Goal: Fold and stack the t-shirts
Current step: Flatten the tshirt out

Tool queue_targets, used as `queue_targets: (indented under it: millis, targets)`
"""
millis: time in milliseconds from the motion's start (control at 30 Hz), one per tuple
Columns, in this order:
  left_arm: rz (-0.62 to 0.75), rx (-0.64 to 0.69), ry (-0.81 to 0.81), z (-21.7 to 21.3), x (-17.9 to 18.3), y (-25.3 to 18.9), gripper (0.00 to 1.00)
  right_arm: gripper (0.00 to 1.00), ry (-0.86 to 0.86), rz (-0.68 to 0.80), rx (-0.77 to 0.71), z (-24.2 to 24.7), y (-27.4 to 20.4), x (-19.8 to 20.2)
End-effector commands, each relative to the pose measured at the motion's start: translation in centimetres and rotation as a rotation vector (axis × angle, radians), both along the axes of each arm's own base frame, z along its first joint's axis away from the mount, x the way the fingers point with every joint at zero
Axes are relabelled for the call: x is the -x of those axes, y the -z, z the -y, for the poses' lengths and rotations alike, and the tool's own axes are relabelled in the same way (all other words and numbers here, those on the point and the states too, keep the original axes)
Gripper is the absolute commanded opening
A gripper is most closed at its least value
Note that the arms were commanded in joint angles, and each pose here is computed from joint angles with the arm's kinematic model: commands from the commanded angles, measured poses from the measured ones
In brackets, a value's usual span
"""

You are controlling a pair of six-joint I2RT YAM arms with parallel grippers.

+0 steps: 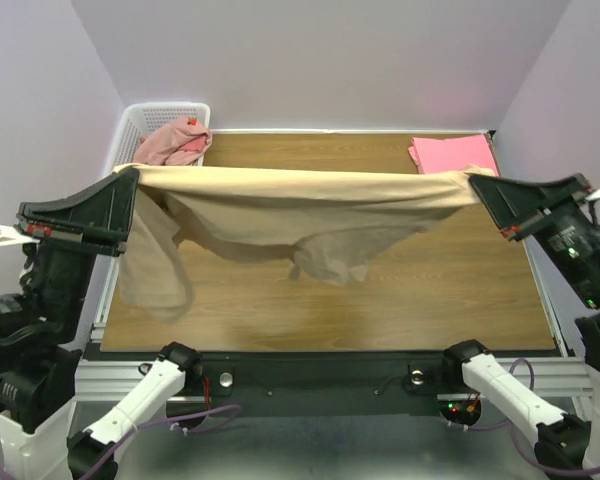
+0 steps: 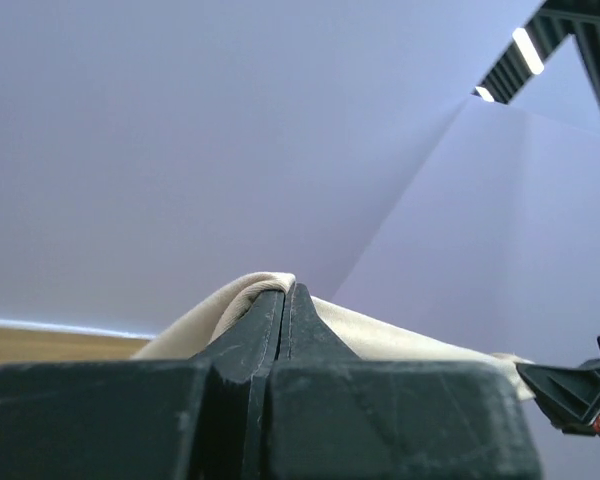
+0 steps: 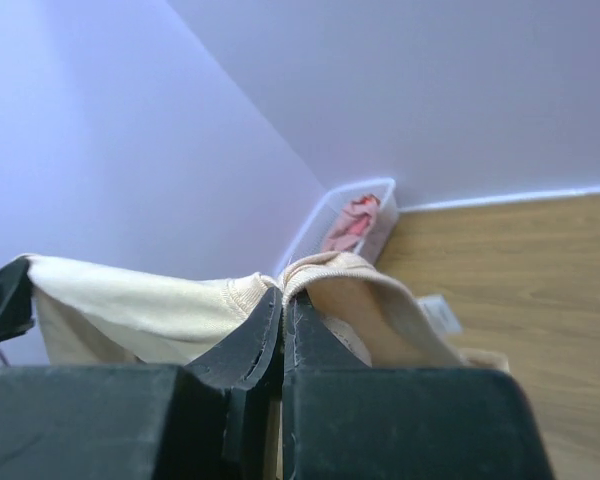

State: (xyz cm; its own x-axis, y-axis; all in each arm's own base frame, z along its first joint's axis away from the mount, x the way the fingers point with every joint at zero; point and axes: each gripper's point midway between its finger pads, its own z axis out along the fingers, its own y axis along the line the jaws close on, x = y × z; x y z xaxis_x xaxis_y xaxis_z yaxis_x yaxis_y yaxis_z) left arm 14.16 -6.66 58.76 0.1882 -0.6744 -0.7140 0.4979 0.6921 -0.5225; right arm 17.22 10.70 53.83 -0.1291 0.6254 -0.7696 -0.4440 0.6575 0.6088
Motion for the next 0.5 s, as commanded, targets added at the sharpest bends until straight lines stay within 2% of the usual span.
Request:
queue_targets:
  millis: [0,100,233,333,400,467]
  targets:
    - [0.108,-0.036,0.084,0.6,3.3,-2.1,0.00,0.01,-0.026,0.108,-0.020,0.6,-3.0,3.2]
    - [0.104,-0.026,0.075,0.3,3.5,-1.9,0.00,0.00,0.016,0.107,-0.032,1.3,-3.0,3.2]
    - [0.003,-0.045,0.075,1.8,-0.3,1.0,0.00,0.01,0.152,0.000,-0.019,2.7,0.2,-0.5]
    - [-0.174,-0.080,0.096,4.7,-6.5,6.6,0.00,0.01,0.316,-0.149,0.027,4.1,5.2,-5.4]
    - [-0.353,-0.118,0.091,7.1,-12.3,13.4,0.00,0.01,0.467,-0.282,0.079,5.7,10.3,-8.9]
    - [-0.498,-0.156,0.045,8.0,-16.3,19.6,0.00,0.01,0.556,-0.430,0.162,6.0,15.9,-12.7]
